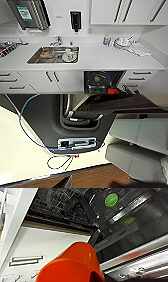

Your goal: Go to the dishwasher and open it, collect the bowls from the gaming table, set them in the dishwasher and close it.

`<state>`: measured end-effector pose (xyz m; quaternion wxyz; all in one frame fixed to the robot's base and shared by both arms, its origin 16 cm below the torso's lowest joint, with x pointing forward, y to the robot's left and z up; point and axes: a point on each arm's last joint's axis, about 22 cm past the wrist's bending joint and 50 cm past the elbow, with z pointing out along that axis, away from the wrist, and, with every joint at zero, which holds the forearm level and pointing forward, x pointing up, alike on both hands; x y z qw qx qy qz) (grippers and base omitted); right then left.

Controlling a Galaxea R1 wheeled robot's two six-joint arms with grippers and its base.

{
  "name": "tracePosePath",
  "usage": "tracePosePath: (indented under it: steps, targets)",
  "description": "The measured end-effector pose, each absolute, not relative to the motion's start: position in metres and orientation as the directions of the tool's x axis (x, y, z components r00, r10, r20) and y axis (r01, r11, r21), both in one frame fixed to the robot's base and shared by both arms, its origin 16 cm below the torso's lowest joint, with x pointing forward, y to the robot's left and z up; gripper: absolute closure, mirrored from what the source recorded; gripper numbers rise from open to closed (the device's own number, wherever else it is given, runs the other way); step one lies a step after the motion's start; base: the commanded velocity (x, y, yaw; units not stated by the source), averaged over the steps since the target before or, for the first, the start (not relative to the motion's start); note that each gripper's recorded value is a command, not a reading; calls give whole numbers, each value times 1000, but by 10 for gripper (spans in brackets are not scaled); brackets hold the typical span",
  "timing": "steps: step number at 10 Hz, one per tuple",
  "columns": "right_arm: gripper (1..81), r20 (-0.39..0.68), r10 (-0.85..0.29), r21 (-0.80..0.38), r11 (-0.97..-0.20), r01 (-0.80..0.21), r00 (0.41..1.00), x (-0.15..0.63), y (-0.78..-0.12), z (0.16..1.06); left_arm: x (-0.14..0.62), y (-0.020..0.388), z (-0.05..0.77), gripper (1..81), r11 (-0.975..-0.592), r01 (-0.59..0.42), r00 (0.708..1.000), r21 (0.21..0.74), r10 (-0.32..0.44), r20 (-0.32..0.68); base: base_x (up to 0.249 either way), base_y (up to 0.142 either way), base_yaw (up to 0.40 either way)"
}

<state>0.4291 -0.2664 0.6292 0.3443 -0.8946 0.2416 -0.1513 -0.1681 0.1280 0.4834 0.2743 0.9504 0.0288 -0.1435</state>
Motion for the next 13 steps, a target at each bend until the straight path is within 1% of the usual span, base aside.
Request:
tracePosePath:
  steps: [2, 3, 6, 7, 8, 11, 13]
  targets:
    - [811, 115, -551, -684, -647, -337, 826, 460, -269, 628, -167, 113, 476, 10, -857, 119, 952, 502, -44, -301, 0, 0, 0]
    - [10, 125, -559, -681, -649, -339, 820, 477, -271, 629, -175, 107, 475, 10, -862, 117, 947, 494, -52, -316, 0, 0, 0]
    - [10, 119, -560, -694, -637, -335, 820, 509, -264, 642, -190, 102, 478, 10, -866, 113, 939, 487, -68, -338, 0, 0, 0]
    - [10, 121, -570, -689, -637, -345, 812, 511, -276, 645, -189, 103, 477, 10, -866, 92, 941, 491, -86, -327, 0, 0, 0]
    - [10, 118, -577, -681, -639, -357, 808, 506, -294, 648, -189, 103, 477, 10, -866, 91, 942, 492, -86, -325, 0, 0, 0]
    - [10, 19, -493, -615, -691, -378, 870, 445, -351, 641, -186, 107, 470, 10, -878, 79, 945, 472, -85, -317, 0, 0, 0]
    - [10, -48, -467, -548, -727, -414, 883, 381, -378, 613, -177, 120, 460, 10, -894, 63, 949, 444, -84, -305, 0, 0, 0]
